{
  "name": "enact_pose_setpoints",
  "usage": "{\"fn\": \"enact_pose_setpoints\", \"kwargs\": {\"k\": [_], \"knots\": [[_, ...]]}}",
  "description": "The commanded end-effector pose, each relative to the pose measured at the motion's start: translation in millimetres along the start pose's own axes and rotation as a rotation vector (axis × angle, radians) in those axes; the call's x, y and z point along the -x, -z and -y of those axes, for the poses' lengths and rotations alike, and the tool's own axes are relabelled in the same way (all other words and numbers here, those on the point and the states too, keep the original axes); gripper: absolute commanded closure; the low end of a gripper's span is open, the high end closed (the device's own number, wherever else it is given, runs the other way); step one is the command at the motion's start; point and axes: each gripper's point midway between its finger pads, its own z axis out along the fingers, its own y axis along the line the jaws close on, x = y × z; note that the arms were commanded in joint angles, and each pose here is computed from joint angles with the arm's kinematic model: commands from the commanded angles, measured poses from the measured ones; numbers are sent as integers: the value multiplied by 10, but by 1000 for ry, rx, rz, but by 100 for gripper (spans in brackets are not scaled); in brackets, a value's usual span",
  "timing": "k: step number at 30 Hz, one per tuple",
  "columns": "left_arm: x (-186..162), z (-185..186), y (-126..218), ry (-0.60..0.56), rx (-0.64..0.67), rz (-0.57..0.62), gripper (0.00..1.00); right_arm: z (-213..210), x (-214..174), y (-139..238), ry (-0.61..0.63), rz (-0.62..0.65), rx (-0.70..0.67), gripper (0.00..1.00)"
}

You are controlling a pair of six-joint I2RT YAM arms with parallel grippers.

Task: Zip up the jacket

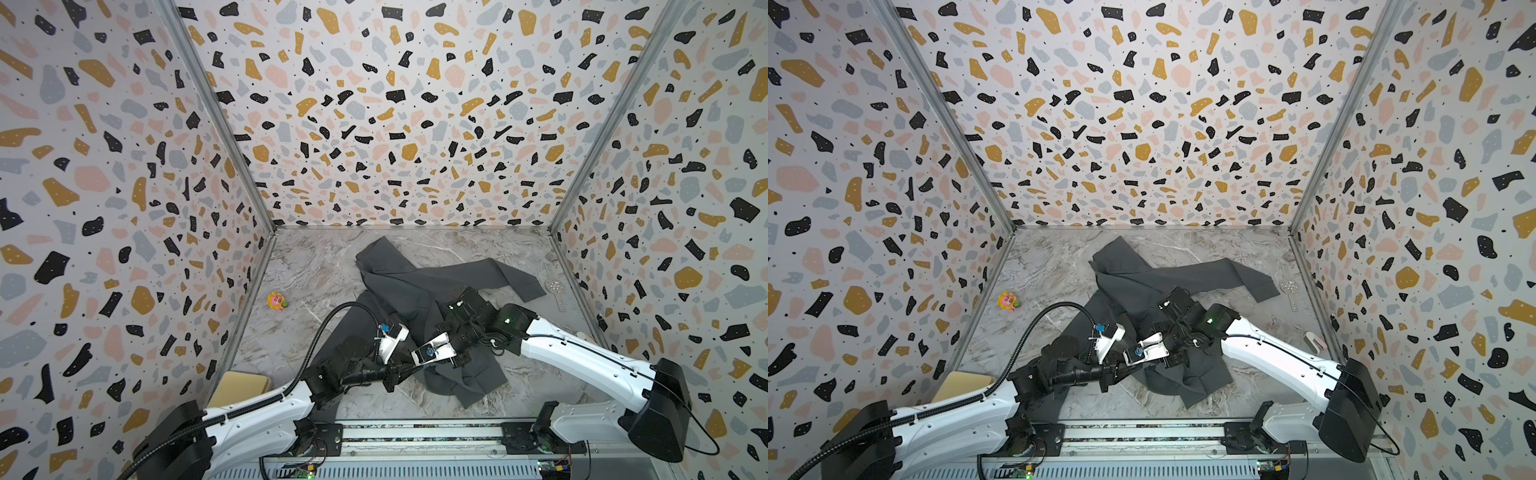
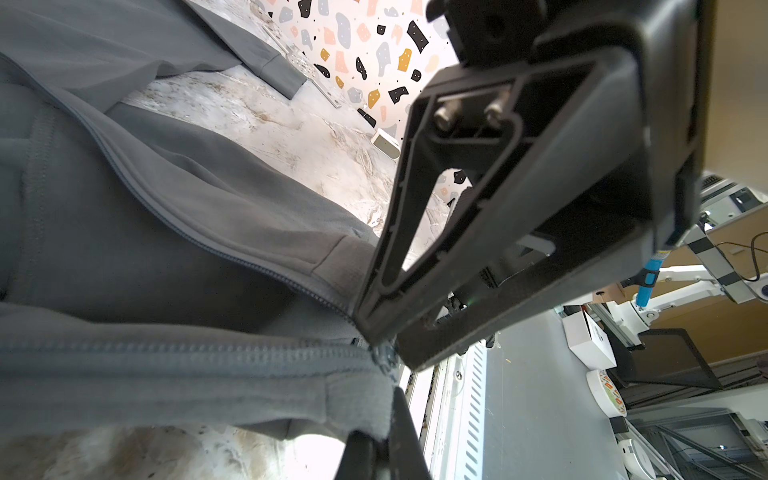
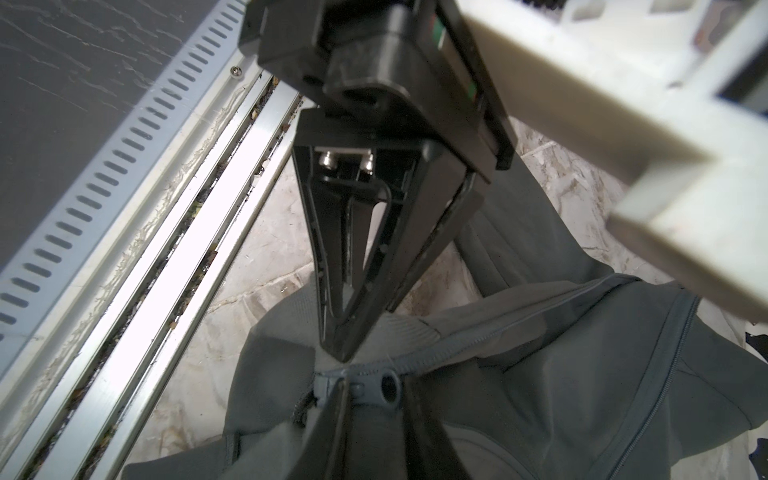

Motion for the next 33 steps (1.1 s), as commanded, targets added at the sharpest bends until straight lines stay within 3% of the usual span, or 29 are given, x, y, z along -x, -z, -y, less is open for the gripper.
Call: {"fn": "enact_pose_setpoints", "kwargs": {"k": [1,11,24,26,29,33], "knots": [[246,223,13,-63,-64,62,100,8,64,81,0,9,2,77],[237,216,9,-61,-61,59,100,-12,72,77,4,9,6,92],[220,186,-8,-59,-49,50,100,-123,53,88,25,11,28,97],[218,187,-9,-58,-50,50,100,-127,43,81,29,6,27,93],[218,188,-9,-59,-51,49,100,-125,36,73,36,3,26,74],[225,196,-8,-60,-53,50,100,-94,42,66,39,-1,24,67]]}}
